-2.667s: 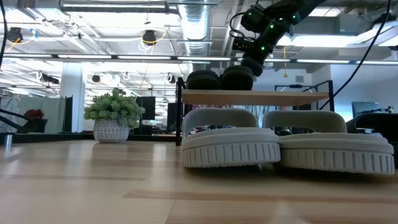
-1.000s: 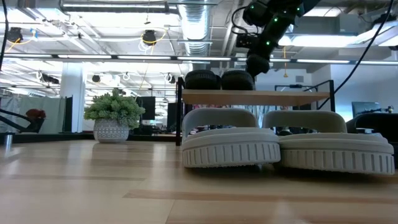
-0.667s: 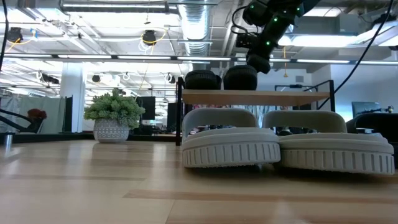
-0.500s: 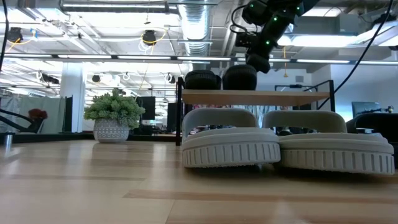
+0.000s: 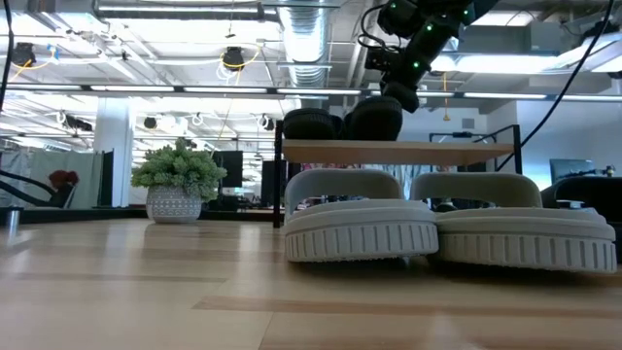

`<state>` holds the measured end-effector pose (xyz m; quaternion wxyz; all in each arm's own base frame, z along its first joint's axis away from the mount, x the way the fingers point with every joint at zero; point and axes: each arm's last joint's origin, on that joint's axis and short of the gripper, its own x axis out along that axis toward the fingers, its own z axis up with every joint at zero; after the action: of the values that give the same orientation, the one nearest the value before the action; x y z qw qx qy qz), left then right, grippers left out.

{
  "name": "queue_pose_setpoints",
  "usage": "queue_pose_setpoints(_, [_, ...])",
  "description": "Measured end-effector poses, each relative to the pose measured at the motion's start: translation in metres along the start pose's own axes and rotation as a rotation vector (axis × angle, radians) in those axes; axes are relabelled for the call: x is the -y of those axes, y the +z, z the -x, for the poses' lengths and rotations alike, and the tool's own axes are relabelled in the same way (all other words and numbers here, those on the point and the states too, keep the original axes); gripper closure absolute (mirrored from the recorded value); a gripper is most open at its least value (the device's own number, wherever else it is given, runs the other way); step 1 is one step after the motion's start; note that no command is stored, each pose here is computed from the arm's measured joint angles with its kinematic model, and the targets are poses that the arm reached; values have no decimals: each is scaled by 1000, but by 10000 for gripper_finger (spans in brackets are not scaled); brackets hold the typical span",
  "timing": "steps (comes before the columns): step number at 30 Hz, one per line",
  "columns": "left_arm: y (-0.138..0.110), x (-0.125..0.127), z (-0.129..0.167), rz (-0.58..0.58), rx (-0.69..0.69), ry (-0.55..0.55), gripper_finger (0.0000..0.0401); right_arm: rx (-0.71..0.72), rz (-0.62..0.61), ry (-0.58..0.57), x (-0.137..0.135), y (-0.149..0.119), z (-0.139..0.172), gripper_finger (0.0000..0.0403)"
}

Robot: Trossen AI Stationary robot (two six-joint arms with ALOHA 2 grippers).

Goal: Pick and place slides into the shelf
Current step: Put the left black slide on the shelf, then put the left gray slide under the shelf

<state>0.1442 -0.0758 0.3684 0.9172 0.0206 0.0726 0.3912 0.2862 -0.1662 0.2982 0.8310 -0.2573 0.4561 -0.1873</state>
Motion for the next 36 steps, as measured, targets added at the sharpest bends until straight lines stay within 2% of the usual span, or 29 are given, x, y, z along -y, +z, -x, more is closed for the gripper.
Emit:
queue_pose_setpoints(13, [0, 0, 0, 0, 0, 0, 220, -17, 3, 49, -4, -2, 1, 330])
queue_pose_setpoints(31, [0, 0, 0, 8, -1, -1, 220, -23, -25, 40, -3, -3, 1, 225])
queue_pose_setpoints(36, [0, 0, 0, 8, 0, -1, 220, -42, -26, 13, -2, -3, 1, 210])
